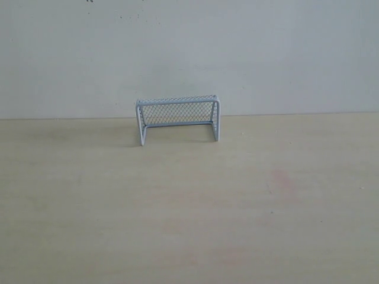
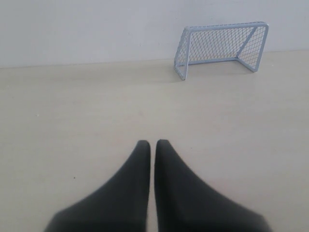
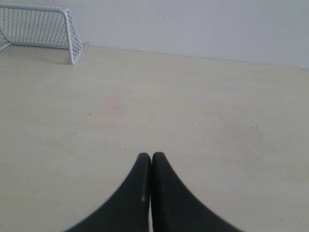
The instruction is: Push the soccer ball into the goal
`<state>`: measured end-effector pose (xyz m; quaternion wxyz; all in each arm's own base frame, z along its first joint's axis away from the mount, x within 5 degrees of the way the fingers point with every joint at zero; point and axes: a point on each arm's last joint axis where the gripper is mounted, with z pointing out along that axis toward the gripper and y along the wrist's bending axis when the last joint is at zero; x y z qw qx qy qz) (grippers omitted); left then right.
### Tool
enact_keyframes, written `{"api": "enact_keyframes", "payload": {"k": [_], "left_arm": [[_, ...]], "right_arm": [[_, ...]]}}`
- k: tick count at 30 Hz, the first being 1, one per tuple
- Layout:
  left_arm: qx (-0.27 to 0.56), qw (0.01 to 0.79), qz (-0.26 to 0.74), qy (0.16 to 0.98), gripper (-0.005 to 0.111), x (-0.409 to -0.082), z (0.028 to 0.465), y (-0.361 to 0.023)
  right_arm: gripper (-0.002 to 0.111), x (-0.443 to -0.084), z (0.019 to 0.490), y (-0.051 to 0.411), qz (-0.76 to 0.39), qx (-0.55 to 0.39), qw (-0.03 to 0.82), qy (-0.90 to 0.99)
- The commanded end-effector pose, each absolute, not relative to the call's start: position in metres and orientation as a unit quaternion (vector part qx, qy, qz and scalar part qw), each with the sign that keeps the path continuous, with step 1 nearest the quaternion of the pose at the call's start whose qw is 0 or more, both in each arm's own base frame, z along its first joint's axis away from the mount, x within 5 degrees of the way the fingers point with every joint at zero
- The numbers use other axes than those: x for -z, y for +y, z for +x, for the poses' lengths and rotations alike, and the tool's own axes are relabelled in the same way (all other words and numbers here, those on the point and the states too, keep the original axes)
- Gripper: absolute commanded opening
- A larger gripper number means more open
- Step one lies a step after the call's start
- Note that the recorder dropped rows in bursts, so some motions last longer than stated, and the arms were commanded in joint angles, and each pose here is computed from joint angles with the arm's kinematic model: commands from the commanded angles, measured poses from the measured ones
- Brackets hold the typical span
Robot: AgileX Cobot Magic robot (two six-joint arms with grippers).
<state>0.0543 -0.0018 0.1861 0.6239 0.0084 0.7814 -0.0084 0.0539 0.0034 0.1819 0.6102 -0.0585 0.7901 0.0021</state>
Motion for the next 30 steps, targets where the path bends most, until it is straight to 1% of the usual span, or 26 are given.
{"api": "enact_keyframes", "payload": {"k": [1,14,24,30], "left_arm": [[0.005,0.625,0.01,0.78,0.004,-0.1854,0.0542,-0.0015],[0.005,0.625,0.01,0.78,0.004,-0.1854,0.0542,-0.0015],[0.005,0.625,0.01,0.78,0.004,-0.1854,0.0542,-0.0015],[0.005,0.625,0.01,0.78,0.004,-0.1854,0.0542,-0.0015]], "right_arm": [[0.0,-0.1827,0.0535,0.0041,-0.062,-0.004,0.613,0.788],[0.0,-0.1822,0.0533,0.0042,-0.059,-0.007,0.611,0.79],[0.0,-0.182,0.0534,-0.0005,-0.022,0.018,0.61,0.792],[0.0,-0.182,0.0534,-0.0005,-0.015,0.012,0.61,0.792]]}}
